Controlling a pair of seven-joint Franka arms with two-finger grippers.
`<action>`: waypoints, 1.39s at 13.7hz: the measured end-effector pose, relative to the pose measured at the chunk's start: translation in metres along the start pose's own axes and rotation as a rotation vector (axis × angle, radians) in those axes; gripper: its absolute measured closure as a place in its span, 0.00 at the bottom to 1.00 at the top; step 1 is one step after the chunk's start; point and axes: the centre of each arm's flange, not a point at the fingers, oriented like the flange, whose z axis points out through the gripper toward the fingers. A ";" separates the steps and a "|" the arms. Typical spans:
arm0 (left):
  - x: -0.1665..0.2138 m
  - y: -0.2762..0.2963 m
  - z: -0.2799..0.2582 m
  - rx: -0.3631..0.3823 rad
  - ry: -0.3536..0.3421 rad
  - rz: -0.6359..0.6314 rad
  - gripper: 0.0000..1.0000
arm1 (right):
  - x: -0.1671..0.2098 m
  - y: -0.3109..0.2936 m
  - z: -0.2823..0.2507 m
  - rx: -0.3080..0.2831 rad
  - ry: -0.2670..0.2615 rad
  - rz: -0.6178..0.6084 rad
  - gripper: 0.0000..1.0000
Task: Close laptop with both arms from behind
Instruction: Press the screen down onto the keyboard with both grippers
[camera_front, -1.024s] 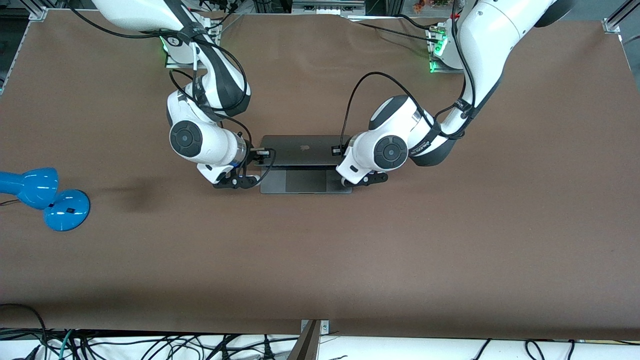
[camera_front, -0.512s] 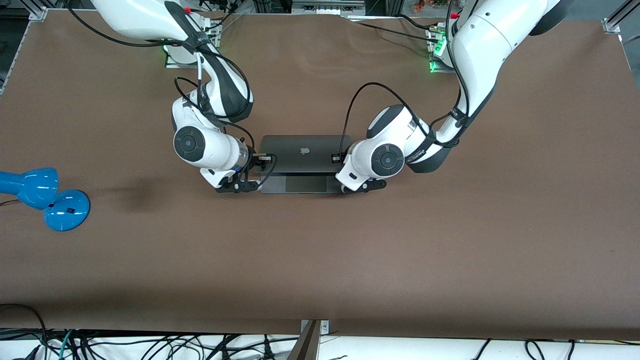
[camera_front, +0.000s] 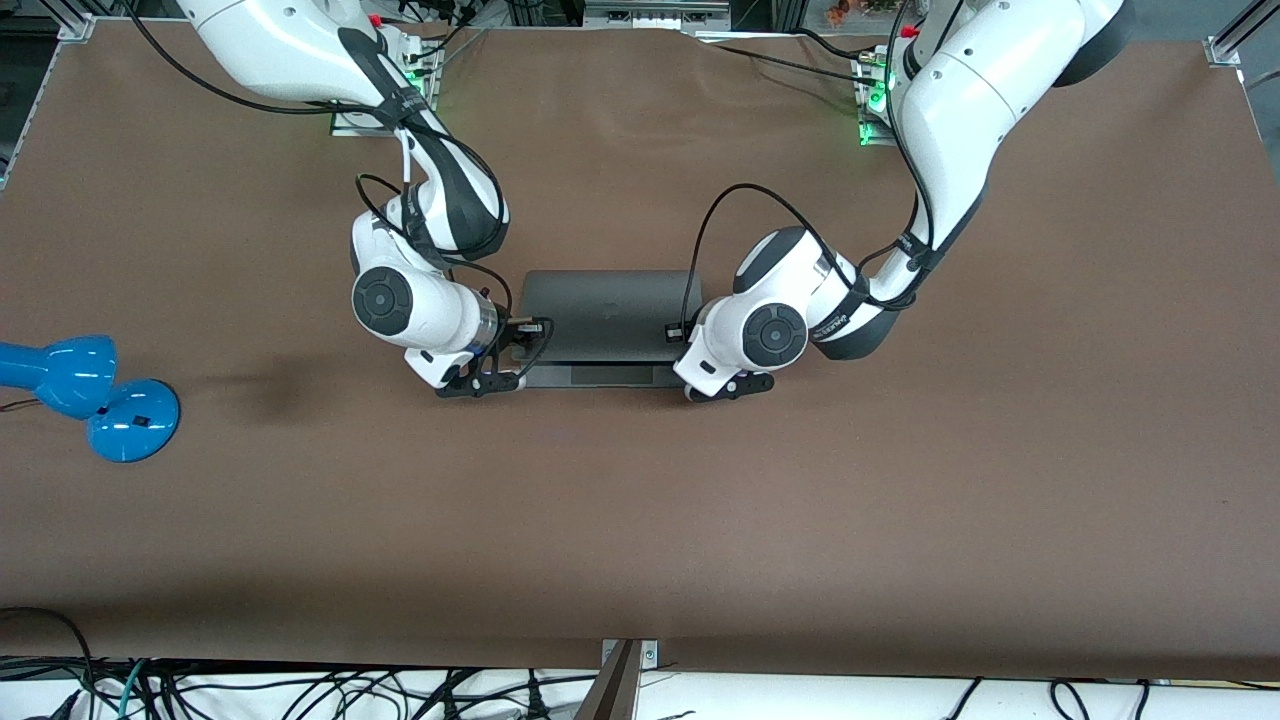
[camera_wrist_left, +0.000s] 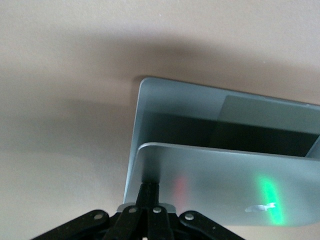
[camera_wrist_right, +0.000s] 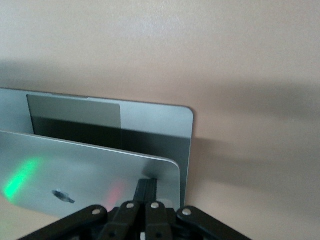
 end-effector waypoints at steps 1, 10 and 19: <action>0.003 -0.001 0.002 0.000 0.002 -0.002 0.99 | 0.001 0.001 0.003 0.001 0.001 -0.001 0.99; 0.026 -0.005 0.017 0.000 0.028 -0.010 0.99 | 0.011 0.006 0.023 0.011 0.027 -0.028 0.99; 0.039 -0.007 0.038 0.005 0.043 -0.023 0.99 | 0.028 0.023 0.053 0.011 0.038 -0.066 0.99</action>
